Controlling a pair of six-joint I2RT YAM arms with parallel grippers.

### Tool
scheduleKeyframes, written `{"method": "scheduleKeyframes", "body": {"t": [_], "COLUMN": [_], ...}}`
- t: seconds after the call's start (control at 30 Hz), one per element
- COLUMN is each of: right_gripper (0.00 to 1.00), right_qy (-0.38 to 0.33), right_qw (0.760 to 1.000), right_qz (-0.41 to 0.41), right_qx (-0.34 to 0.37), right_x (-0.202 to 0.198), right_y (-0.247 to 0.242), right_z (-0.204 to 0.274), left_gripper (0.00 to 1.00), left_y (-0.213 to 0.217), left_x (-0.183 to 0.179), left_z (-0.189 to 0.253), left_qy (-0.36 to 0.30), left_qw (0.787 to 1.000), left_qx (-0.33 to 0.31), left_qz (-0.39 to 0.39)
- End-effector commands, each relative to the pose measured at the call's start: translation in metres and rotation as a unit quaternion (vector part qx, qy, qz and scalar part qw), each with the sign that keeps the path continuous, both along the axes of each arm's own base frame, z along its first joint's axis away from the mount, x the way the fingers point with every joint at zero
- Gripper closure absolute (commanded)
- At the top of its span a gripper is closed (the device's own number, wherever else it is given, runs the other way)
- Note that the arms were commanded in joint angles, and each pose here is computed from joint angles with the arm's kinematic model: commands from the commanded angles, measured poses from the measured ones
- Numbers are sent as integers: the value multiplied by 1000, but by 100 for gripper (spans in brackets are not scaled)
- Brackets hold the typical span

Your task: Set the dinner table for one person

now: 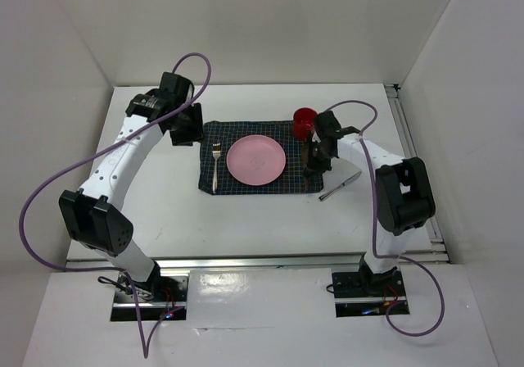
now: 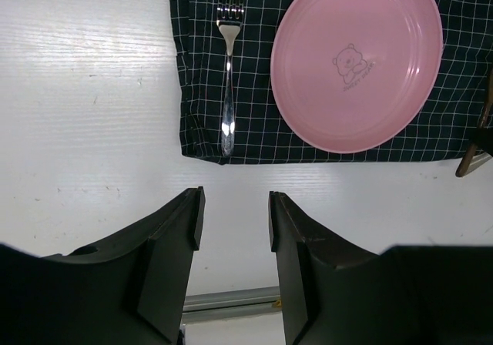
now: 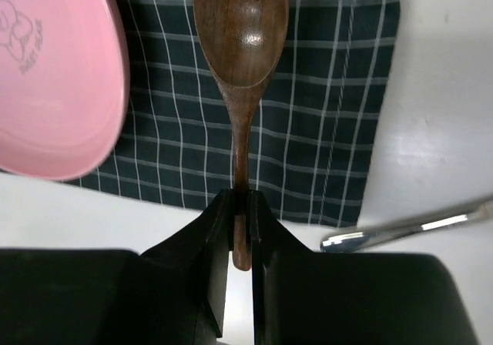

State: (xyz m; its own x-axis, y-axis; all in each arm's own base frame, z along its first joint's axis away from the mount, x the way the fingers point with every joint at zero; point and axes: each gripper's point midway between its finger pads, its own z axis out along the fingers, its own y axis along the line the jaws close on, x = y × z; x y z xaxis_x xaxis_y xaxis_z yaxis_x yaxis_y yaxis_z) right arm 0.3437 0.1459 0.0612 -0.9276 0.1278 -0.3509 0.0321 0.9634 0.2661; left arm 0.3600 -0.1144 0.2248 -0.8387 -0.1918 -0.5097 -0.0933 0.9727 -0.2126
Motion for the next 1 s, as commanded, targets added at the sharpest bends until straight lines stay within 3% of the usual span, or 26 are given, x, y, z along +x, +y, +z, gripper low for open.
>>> {"method": "scheduleKeyframes", "body": {"t": [0.0,0.4,0.47,0.53,0.63,0.87,0.97], "right_gripper": [99,99,91,75,60,53,53], "right_qy": [-15,13,13,10,10,-51,-58], "right_qw": [1000,1000,1000,1000,1000,998,995], "right_qz": [22,15,12,8,8,-30,-75], "right_qx": [12,11,7,10,10,-14,-37], "right_x": [20,41,42,45,45,39,25], "right_y": [16,25,27,29,29,11,-18], "right_z": [10,-24,-28,-25,-25,38,41], "left_gripper": [44,44,44,44,44,44,44], "left_y": [7,5,5,5,5,5,3], "left_x": [3,2,2,2,2,2,4], "left_z": [8,10,10,10,10,10,11], "left_qy": [-16,-15,-15,-15,-15,-16,-19], "left_qw": [1000,1000,1000,1000,1000,1000,1000], "left_qx": [6,2,2,2,2,4,-1], "left_qz": [3,0,0,0,0,-3,-6]}}
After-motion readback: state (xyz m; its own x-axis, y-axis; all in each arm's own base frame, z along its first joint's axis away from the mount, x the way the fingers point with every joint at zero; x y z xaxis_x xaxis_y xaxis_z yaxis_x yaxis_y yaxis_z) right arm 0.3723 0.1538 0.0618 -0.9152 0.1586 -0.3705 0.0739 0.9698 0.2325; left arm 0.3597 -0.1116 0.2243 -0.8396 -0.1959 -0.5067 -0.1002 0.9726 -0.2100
